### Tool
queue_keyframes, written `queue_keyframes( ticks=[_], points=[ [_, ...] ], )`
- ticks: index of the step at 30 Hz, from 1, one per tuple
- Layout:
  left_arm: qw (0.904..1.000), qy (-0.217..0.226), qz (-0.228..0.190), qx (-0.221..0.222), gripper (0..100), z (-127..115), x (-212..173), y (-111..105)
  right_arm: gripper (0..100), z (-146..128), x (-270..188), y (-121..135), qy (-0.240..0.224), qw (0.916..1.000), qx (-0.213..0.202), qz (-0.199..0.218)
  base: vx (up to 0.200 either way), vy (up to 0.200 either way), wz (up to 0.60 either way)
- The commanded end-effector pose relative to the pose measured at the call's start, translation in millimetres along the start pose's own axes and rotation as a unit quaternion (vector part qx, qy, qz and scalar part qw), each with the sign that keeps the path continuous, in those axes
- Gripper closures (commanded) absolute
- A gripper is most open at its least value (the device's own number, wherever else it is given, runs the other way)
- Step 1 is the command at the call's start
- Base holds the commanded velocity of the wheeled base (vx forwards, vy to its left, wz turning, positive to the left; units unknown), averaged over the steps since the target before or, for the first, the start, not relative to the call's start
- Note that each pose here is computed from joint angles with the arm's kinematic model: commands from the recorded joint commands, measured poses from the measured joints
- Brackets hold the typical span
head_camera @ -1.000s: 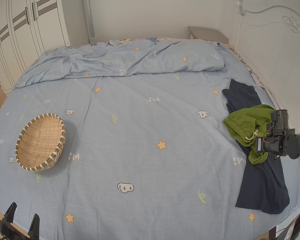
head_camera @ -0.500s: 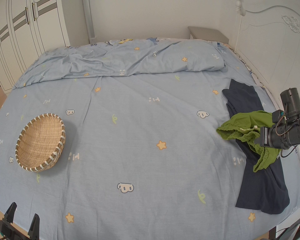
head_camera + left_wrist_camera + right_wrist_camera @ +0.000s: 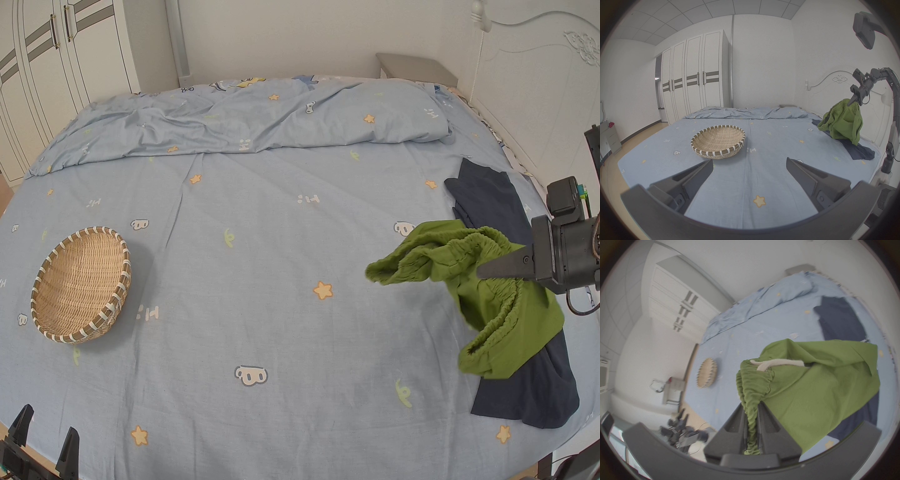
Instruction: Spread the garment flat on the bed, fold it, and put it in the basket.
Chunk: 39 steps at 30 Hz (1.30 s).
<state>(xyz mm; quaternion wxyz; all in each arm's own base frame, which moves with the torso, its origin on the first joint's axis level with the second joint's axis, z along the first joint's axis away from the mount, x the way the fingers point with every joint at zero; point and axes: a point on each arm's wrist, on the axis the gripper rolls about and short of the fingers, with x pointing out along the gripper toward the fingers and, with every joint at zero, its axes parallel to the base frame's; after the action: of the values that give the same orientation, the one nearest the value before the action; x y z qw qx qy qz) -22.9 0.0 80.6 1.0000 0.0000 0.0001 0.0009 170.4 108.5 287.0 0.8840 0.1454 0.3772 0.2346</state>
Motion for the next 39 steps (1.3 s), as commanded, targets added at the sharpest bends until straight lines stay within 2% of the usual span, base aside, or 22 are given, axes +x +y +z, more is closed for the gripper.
queue_keyframes(
  ticks=[1, 3, 5, 6, 11, 12, 16, 30, 31, 39],
  points=[
    [1.0, 0.005, 0.0, 0.0, 0, -5, 1, 0, 100, -3, 1, 29, 0.036, 0.9962, -0.012, 0.079, 0.0, 0.0, 0.0],
    [1.0, 0.005, 0.0, 0.0, 0, -5, 1, 0, 100, -5, 8, 40, 0.049, 0.9936, -0.019, 0.1, 0.0, 0.0, 0.0],
    [1.0, 0.005, 0.0, 0.0, 0, -5, 1, 0, 100, -6, 18, 46, 0.058, 0.9925, -0.025, 0.105, 0.0, 0.0, 0.0],
    [1.0, 0.005, 0.0, 0.0, 0, -5, 1, 0, 100, -7, 37, 54, 0.066, 0.9906, -0.035, 0.114, 0.0, 0.0, 0.0],
    [1.0, 0.005, 0.0, 0.0, 0, -5, 1, 0, 100, -7, 70, 69, 0.063, 0.9878, -0.047, 0.134, 0.0, 0.0, 0.0],
    [1.0, 0.005, 0.0, 0.0, 0, -5, 1, 0, 100, -10, 104, 82, 0.062, 0.9858, -0.055, 0.146, 0.0, 0.0, 0.0],
    [1.0, 0.005, 0.0, 0.0, 0, -5, 1, 0, 100, -7, 133, 95, 0.05, 0.9836, -0.06, 0.162, 0.0, 0.0, 0.0],
    [1.0, 0.005, 0.0, 0.0, 0, -5, 1, 0, 100, -6, 180, 111, 0.056, 0.9831, -0.066, 0.161, 0.0, 0.0, 0.0],
    [1.0, 0.005, 0.0, 0.001, 0, -5, 1, 0, 0, -7, 182, 111, 0.057, 0.9833, -0.066, 0.16, 0.0, 0.0, 0.0],
    [1.0, 0.005, -0.003, 0.004, 0, -5, 1, 0, 0, -20, 206, 108, 0.083, 0.9857, -0.071, 0.128, 0.0, 0.0, 0.0]
  ],
)
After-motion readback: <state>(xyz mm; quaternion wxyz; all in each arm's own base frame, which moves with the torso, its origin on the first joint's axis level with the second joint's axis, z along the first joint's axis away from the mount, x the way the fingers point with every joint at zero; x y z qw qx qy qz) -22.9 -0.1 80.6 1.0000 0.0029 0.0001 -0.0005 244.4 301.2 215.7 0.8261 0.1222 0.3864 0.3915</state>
